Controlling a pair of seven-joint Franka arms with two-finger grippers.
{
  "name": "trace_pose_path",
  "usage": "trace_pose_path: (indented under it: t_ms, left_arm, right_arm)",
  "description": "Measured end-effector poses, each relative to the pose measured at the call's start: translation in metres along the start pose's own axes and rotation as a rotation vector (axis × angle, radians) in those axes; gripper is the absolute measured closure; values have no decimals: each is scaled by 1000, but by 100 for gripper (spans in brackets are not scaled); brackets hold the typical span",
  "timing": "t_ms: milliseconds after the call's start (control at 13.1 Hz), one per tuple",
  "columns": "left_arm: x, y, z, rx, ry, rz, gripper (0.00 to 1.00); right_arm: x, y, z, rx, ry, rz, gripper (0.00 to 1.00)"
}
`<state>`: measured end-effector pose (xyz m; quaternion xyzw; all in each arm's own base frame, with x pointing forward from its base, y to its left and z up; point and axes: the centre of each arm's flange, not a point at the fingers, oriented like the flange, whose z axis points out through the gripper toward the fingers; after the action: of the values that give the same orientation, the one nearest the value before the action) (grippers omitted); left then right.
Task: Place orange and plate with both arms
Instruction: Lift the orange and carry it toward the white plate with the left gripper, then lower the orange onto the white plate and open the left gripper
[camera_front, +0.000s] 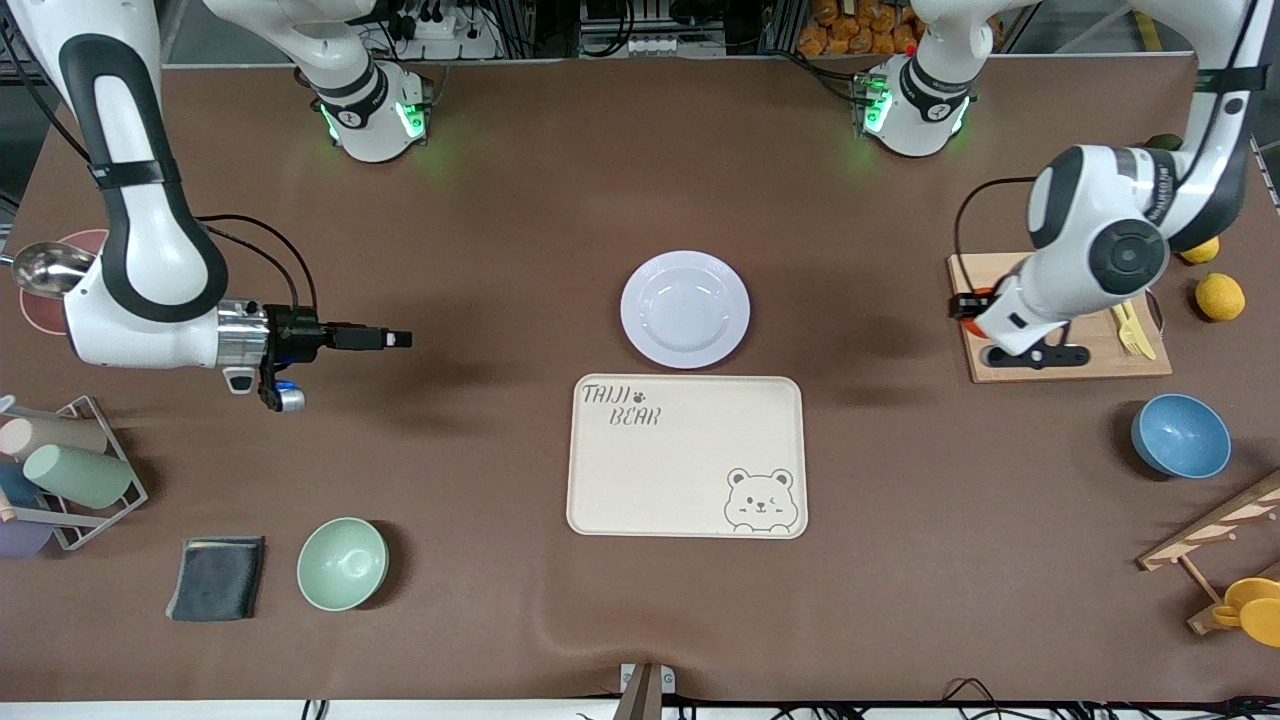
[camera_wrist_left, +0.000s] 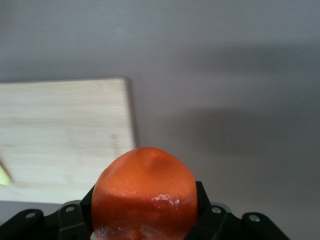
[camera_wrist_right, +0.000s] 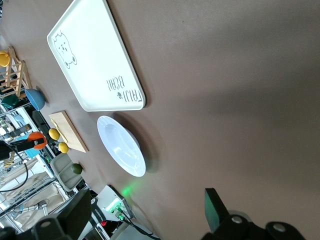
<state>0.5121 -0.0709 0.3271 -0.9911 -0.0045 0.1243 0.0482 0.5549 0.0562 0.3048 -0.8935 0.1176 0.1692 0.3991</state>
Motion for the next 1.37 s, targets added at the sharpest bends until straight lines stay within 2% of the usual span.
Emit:
trace_pose_path:
  t_ms: [458, 839, 992, 1373]
  left_arm:
    - [-18, 156, -23, -77, 5, -128, 27]
    - [-40, 299, 1, -102, -62, -183, 27]
    - [-43, 336, 20, -66, -42, -212, 27]
    - [-43, 389, 69, -67, -78, -217, 27]
  right_arm:
    - [4, 5, 13, -23, 22, -32, 0]
    - [4, 9, 28, -19, 25, -44, 0]
    - [4, 10, 29, -19, 24, -44, 0]
    - [5, 14, 31, -21, 37, -44, 0]
